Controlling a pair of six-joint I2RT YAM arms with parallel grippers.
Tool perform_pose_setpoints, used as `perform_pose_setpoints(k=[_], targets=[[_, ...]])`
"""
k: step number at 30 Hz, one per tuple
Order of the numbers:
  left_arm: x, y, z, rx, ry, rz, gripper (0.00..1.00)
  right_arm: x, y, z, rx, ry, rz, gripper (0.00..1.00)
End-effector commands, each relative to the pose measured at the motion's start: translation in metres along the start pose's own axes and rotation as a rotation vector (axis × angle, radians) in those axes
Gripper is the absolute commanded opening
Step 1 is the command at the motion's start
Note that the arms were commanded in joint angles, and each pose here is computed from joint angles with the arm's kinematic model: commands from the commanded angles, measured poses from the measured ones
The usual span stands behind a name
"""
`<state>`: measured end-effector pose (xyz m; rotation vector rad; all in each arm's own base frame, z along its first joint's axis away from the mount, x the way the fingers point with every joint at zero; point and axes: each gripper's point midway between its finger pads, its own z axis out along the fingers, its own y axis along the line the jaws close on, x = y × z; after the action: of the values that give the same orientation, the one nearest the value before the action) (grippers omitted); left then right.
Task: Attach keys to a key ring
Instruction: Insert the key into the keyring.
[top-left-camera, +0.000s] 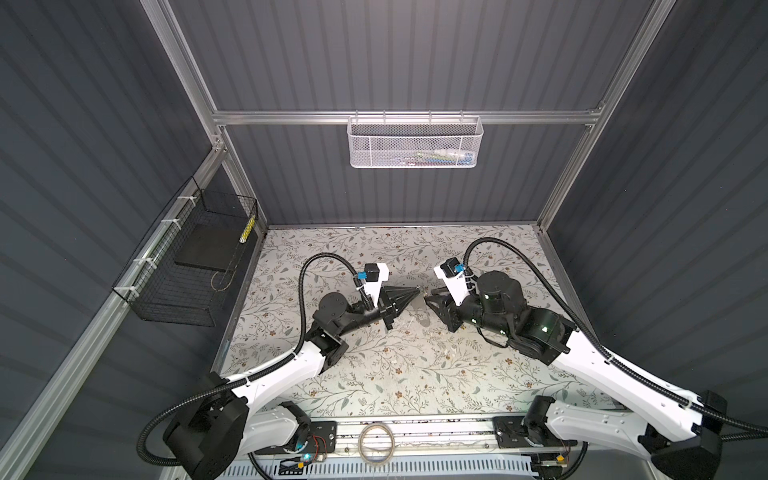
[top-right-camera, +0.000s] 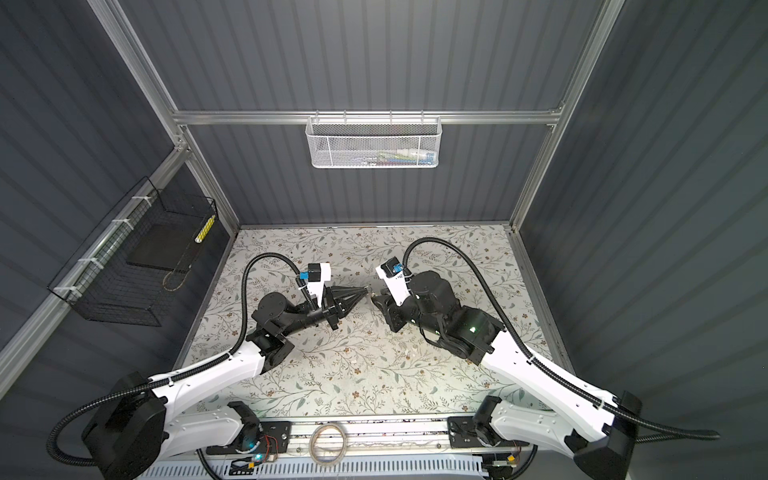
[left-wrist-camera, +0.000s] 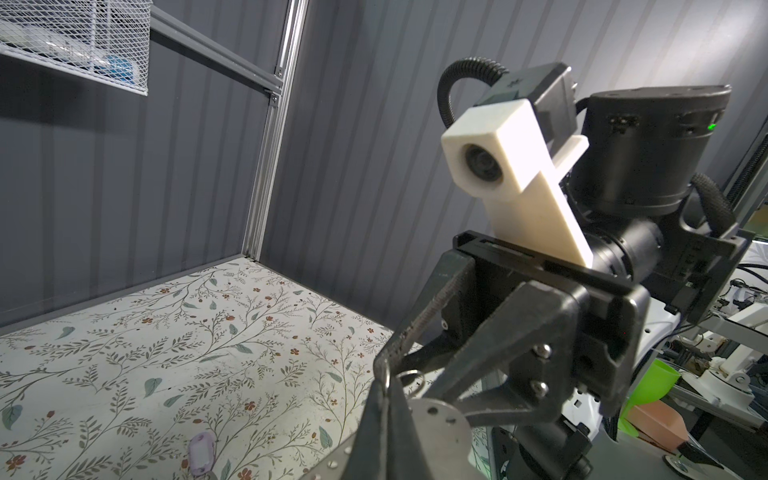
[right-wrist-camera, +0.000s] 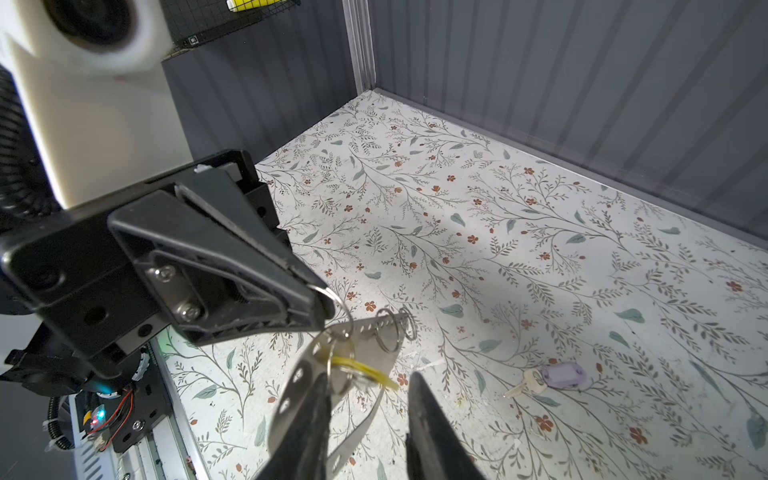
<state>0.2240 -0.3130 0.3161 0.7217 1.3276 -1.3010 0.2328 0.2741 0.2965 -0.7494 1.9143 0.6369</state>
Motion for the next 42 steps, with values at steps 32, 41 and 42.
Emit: perform_pose_setpoints(k=[32, 41, 42], targets=[[-0.013, -0.006, 0.002, 0.022, -0.041, 0.008, 0.00, -0.017, 0.037, 0.004, -0.164, -0.008, -0.100, 0.00], [-0.012, -0.006, 0.002, 0.030, -0.042, -0.003, 0.00, -0.015, 0.046, 0.014, -0.209, 0.013, -0.121, 0.00], [-0.012, -0.006, 0.002, 0.030, -0.044, -0.003, 0.00, -0.015, 0.047, 0.014, -0.216, 0.013, -0.125, 0.00]])
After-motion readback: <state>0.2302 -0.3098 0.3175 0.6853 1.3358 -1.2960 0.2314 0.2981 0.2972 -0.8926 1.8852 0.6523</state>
